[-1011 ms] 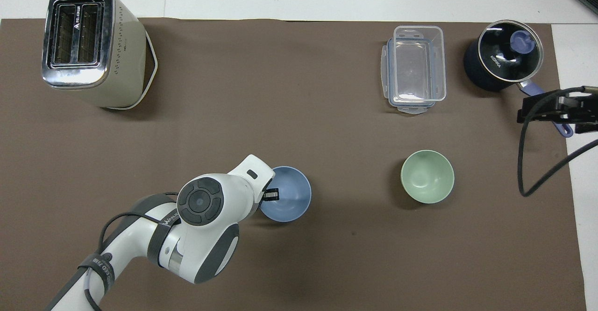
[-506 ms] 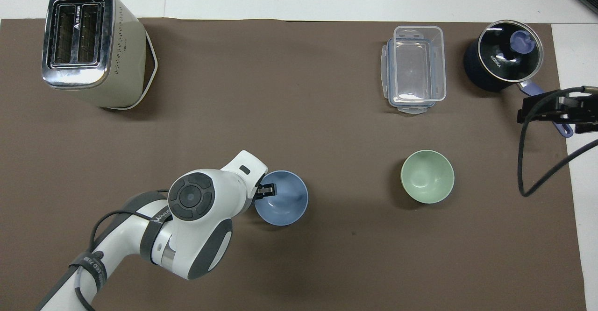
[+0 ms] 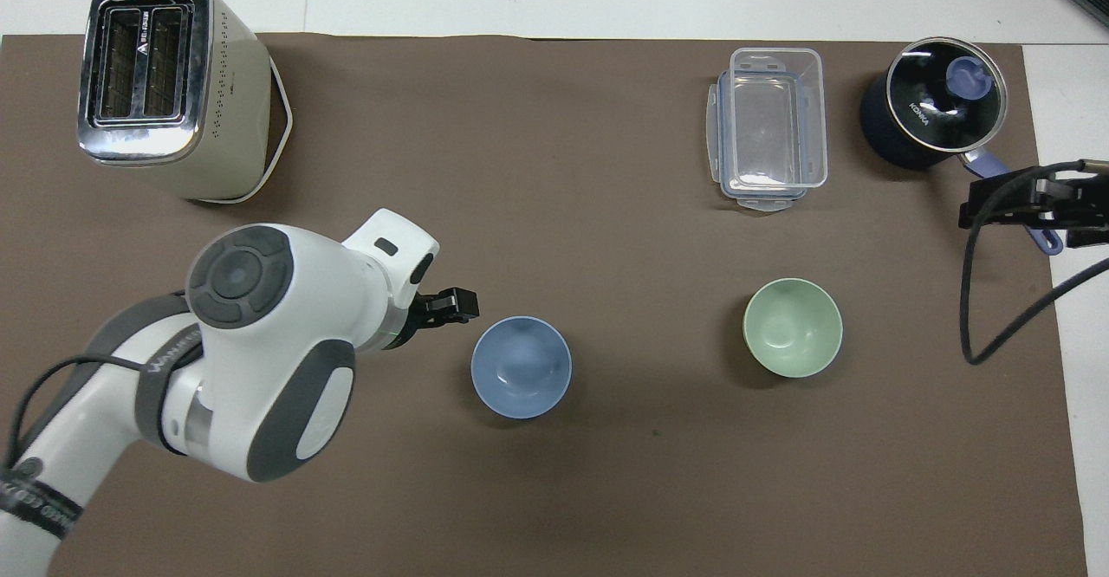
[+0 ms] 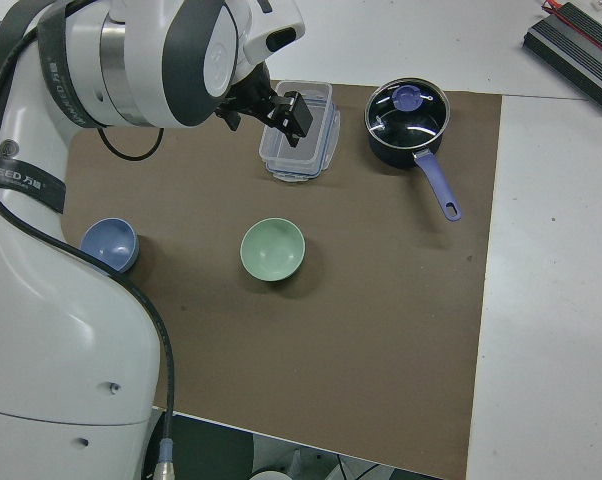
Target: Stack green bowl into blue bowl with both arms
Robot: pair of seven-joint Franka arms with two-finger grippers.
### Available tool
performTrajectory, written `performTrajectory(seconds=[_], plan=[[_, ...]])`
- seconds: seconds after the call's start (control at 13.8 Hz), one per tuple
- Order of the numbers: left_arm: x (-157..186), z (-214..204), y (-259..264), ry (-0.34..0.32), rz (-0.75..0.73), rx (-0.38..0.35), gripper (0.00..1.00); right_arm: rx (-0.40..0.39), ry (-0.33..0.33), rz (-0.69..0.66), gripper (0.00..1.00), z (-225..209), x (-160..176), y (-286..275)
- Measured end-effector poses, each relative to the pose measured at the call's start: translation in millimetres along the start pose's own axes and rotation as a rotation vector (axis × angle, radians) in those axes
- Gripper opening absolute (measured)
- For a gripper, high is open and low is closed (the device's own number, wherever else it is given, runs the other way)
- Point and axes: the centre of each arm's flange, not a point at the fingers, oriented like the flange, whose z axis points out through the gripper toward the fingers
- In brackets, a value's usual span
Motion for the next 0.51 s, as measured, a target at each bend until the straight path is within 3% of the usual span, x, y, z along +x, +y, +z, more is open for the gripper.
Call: performTrajectory(seconds=[0.51], plan=[[59,-76,-86,0.017,0.026,-0.009,1.00,0.000,0.000,0.000,1.00,0,0,0]])
